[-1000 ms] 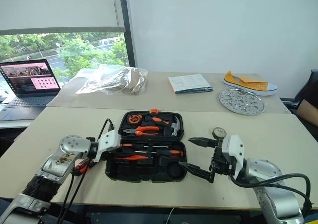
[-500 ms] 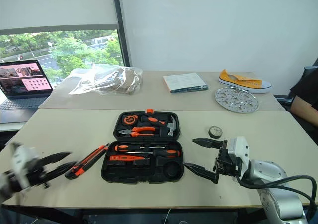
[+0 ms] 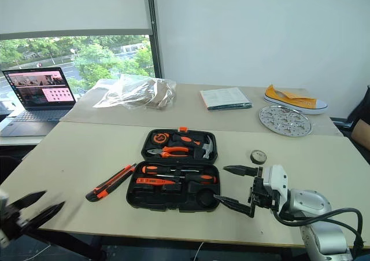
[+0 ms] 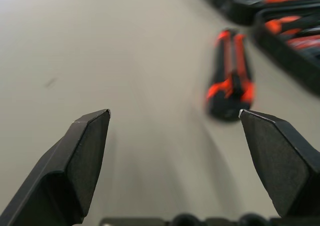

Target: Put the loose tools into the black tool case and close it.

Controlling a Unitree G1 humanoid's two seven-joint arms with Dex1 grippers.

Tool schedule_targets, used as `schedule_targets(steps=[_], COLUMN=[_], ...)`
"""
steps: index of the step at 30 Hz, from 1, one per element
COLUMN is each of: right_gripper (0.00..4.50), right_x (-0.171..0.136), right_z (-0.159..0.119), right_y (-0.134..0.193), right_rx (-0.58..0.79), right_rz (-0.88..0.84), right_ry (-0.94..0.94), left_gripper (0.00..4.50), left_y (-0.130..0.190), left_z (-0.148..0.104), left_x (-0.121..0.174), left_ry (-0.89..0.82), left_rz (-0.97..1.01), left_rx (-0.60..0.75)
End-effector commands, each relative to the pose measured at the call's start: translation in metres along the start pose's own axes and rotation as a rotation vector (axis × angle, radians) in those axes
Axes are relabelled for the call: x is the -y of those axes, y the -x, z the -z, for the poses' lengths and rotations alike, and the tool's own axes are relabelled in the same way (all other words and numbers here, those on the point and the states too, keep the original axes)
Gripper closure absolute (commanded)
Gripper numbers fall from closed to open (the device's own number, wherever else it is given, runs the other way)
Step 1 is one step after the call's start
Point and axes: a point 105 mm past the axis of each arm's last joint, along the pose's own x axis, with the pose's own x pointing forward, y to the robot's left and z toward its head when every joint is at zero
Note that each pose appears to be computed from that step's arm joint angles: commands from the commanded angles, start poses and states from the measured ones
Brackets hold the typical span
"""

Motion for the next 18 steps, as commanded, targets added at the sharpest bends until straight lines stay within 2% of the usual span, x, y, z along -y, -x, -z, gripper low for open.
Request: schedule_targets(steps=[1,4,8,9,10,11,15,18], right_gripper=[0.00,0.00,0.00,0.00,0.00,0.00,0.00,0.00], right_x=[-0.001,-0.003,-0.004,-0.004,-0.004,-0.003,-0.003,-0.003], right_z=[-0.015,-0.016,-0.017,-0.018,-0.018,-0.019,-0.019,-0.019], right_y=[-0.007,-0.012,-0.015,-0.016,-0.016,-0.015,-0.013,-0.011], right_rx=[0.059,0.066,0.071,0.071,0.071,0.070,0.063,0.056], right_rz=[-0.010,-0.018,-0.023,-0.023,-0.023,-0.022,-0.015,-0.011], right_ry=[0.028,0.025,0.022,0.022,0.021,0.022,0.022,0.021], left_gripper=[0.04,0.04,0.04,0.58,0.76,1.16,2.65,2.74], left_y=[-0.029,-0.051,-0.062,-0.063,-0.064,-0.064,-0.061,-0.051], left_z=[-0.005,0.007,0.022,0.025,0.027,0.028,0.019,-0.001], left_x=[0.009,0.009,0.016,0.017,0.017,0.014,0.003,-0.005], left_ry=[-0.065,-0.086,-0.065,-0.068,-0.075,-0.081,-0.075,-0.112], left_rz=[0.036,0.040,0.078,0.089,0.086,0.068,0.035,0.063], left_rx=[-0.094,-0.198,-0.306,-0.323,-0.337,-0.342,-0.262,-0.124])
